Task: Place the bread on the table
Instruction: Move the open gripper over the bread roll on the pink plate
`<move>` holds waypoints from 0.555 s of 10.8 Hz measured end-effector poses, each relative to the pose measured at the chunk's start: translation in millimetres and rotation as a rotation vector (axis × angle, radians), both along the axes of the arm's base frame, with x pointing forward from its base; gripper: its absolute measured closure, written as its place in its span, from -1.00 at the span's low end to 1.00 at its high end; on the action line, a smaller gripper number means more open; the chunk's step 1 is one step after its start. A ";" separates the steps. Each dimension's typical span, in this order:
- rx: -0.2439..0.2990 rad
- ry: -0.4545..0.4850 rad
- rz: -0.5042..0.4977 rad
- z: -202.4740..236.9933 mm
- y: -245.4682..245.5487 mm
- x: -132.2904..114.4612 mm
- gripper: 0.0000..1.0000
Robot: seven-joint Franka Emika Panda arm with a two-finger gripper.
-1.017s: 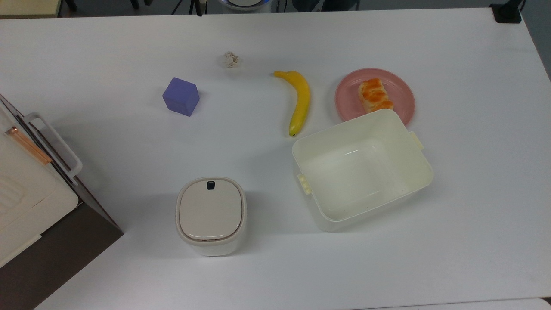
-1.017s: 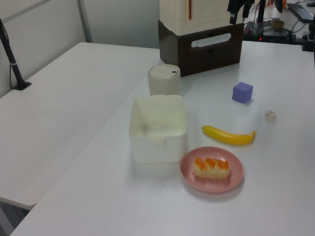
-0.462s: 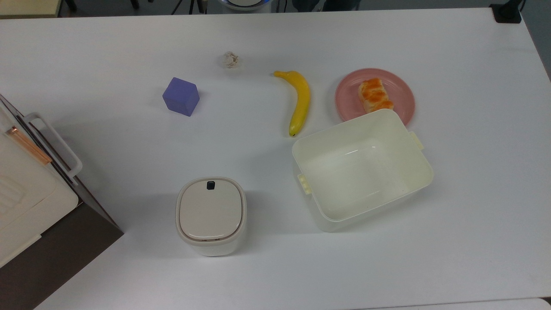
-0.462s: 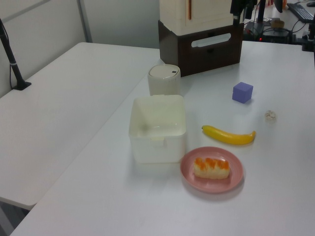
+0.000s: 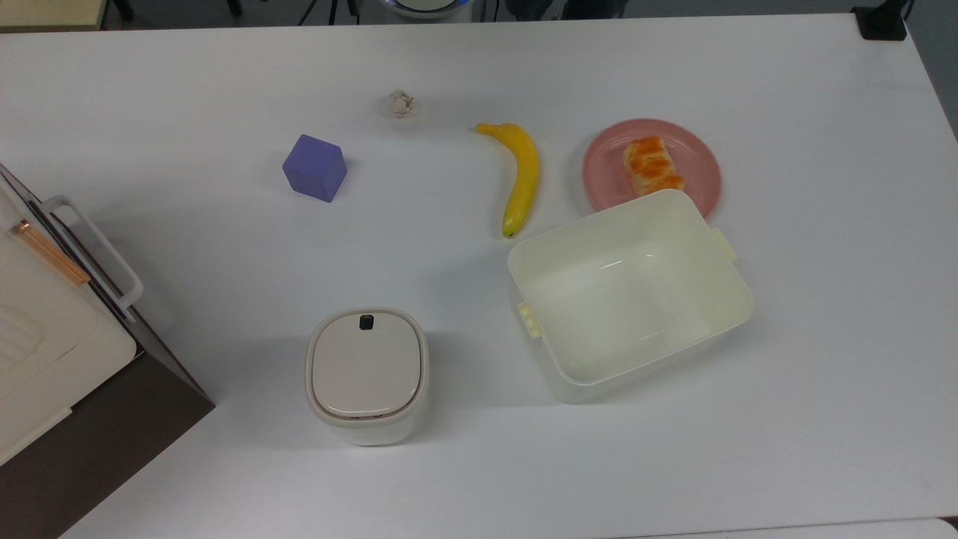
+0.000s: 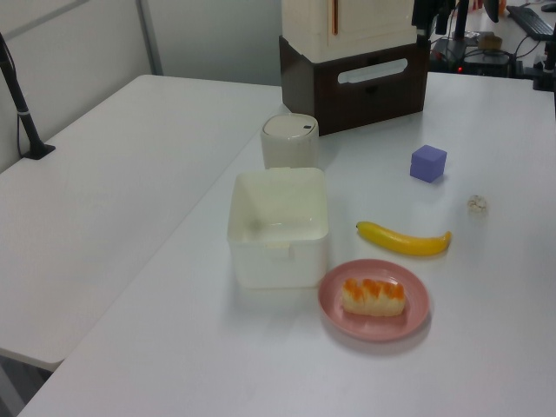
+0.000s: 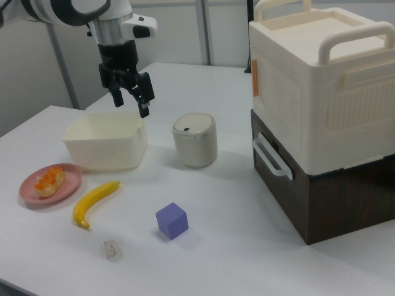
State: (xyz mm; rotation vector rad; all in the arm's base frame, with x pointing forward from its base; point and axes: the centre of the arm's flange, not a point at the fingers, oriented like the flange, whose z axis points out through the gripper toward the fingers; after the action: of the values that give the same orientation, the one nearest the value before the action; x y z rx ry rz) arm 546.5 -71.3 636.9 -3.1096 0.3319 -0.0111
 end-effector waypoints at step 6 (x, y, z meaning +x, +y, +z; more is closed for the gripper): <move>-0.103 0.068 0.110 -74.0 105.8 32.7 -1.00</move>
State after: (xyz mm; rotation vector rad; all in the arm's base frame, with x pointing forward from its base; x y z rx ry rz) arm 579.1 34.5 563.0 -3.2313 0.1657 0.0816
